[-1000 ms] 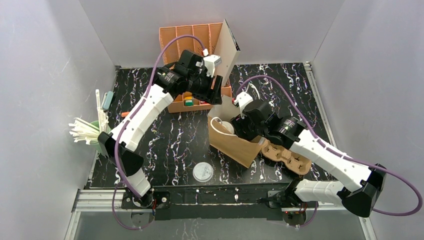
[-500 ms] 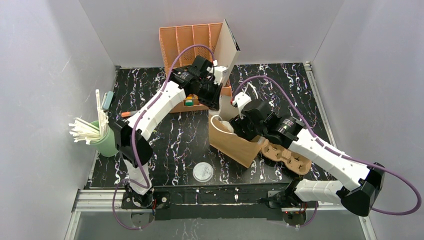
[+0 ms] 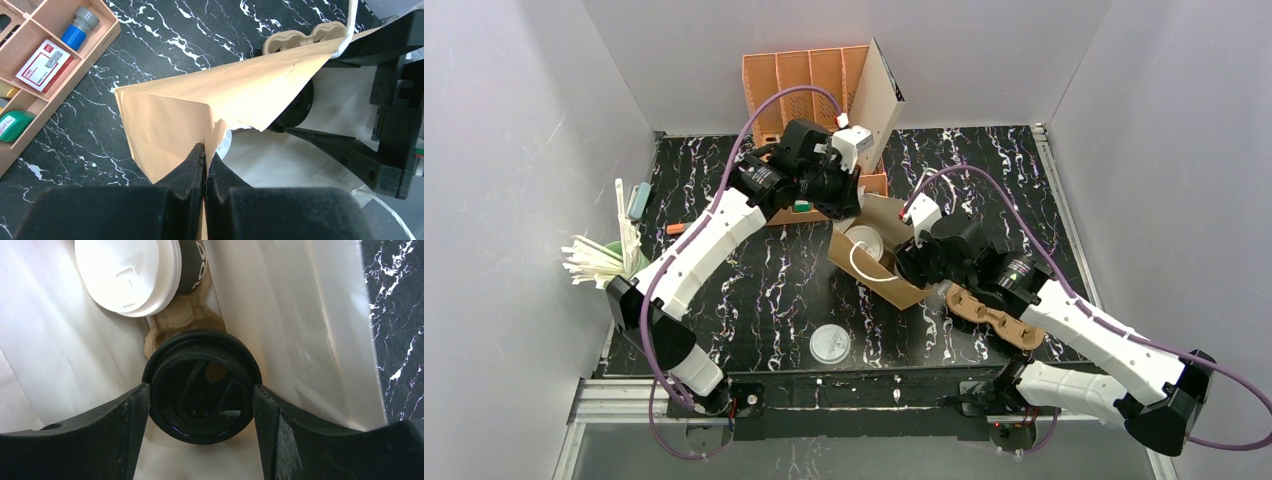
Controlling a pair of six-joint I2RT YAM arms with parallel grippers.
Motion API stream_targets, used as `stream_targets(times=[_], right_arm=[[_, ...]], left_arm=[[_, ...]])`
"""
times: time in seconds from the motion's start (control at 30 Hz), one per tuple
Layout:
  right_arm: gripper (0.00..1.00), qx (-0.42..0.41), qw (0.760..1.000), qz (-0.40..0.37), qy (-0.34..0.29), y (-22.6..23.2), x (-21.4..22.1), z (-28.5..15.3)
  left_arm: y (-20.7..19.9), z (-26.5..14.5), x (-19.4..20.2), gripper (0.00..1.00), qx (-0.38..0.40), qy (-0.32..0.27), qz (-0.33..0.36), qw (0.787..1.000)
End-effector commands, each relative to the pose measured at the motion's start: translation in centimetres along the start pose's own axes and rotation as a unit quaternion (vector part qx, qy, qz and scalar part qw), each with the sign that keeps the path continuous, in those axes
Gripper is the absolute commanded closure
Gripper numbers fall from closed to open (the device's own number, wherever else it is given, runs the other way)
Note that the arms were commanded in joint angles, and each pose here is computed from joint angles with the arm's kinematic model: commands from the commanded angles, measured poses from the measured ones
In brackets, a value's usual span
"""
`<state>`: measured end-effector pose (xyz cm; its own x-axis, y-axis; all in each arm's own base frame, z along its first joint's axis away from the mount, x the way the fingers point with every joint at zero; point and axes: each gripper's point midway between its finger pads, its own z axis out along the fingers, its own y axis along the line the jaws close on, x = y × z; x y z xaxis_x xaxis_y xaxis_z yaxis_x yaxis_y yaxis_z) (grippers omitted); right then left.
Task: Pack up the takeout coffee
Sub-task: Place the coffee cup on the cup tray.
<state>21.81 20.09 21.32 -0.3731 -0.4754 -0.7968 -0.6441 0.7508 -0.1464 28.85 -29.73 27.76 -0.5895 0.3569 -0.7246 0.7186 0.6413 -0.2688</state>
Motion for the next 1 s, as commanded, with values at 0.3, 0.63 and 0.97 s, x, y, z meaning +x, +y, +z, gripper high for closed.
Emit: stream_targets(times=[0.3, 0.63, 0.97], right_arm=[[0.69, -0.001, 1.0, -0.023, 0.016, 0.1, 1.7, 1.5], [0.73, -0.008, 0.998, -0.023, 0.058, 0.5, 2.4, 1.9], [0.72, -0.011, 0.996, -0.025, 0.08, 0.9, 3.5, 3.3]], left_arm=[[-0.3, -0.3, -0.4, 1.0, 0.014, -0.035, 0.022, 0.999], [1.1, -0.5, -1.6, 1.0, -0.032, -0.057, 0.016, 0.998], [1.4, -0.1, -1.7, 1.0, -0.041, -0.066, -0.011, 0.997]])
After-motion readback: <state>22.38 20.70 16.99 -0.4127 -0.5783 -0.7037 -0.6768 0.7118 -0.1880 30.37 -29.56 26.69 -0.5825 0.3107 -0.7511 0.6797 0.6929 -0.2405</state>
